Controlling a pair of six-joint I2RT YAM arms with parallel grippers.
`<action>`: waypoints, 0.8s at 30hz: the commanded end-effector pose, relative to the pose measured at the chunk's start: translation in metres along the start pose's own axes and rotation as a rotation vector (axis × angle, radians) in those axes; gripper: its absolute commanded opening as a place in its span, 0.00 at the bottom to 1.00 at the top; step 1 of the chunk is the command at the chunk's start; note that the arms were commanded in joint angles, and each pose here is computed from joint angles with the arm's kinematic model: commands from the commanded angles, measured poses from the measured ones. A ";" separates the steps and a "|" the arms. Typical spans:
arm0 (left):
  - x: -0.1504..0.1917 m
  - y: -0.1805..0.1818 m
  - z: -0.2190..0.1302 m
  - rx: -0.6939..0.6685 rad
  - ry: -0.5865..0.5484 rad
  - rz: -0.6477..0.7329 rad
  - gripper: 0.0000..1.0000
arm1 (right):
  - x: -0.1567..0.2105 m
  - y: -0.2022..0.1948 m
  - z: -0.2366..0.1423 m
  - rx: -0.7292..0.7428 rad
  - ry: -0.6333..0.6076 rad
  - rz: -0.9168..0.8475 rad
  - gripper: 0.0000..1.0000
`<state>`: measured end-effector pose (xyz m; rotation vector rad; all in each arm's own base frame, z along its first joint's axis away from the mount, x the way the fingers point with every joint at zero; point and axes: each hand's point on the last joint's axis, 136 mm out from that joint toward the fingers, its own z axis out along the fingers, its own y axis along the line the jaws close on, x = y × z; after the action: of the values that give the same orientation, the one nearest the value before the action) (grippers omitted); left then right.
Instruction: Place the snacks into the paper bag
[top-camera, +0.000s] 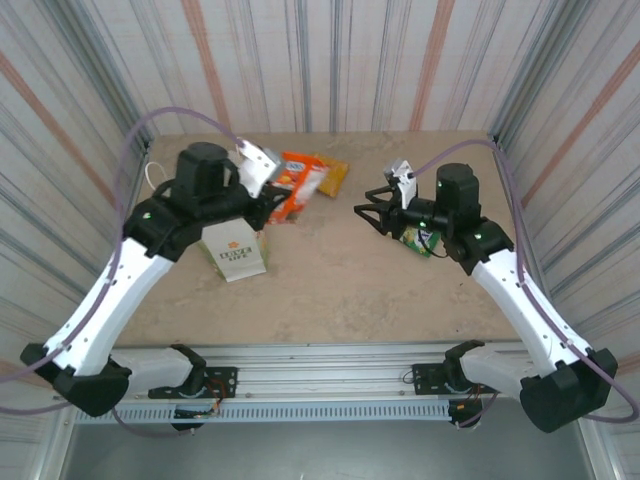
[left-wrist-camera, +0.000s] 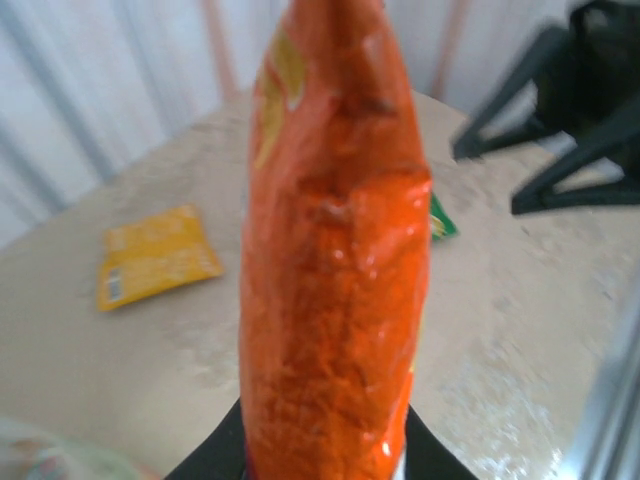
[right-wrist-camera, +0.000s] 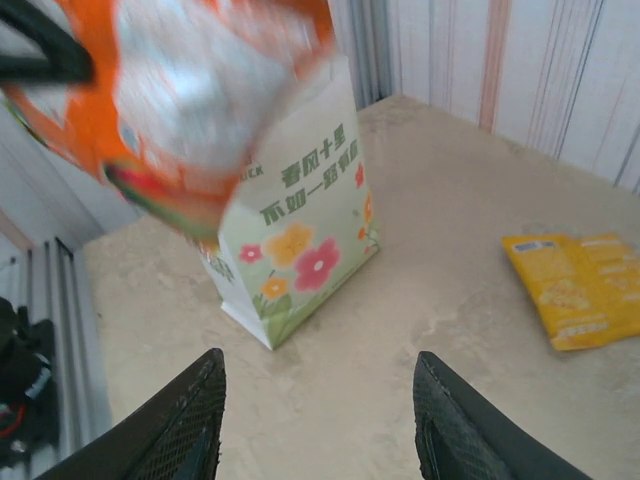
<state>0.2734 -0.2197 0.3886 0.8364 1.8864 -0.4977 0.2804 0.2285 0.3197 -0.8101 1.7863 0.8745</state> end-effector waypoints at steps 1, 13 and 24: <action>-0.020 0.043 -0.051 -0.240 -0.066 -0.165 0.07 | 0.004 -0.003 0.015 0.019 0.031 0.163 0.51; 0.000 0.130 -0.109 -0.601 -0.080 -0.450 0.04 | 0.026 0.005 0.051 -0.026 0.126 0.234 0.51; 0.062 0.149 -0.061 -0.488 0.210 -0.697 0.07 | 0.043 0.000 0.064 -0.020 0.198 0.278 0.50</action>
<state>0.3415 -0.0467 0.3711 -0.1159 2.2599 -0.2411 0.2949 0.2731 0.2565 -0.7128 2.0753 1.0093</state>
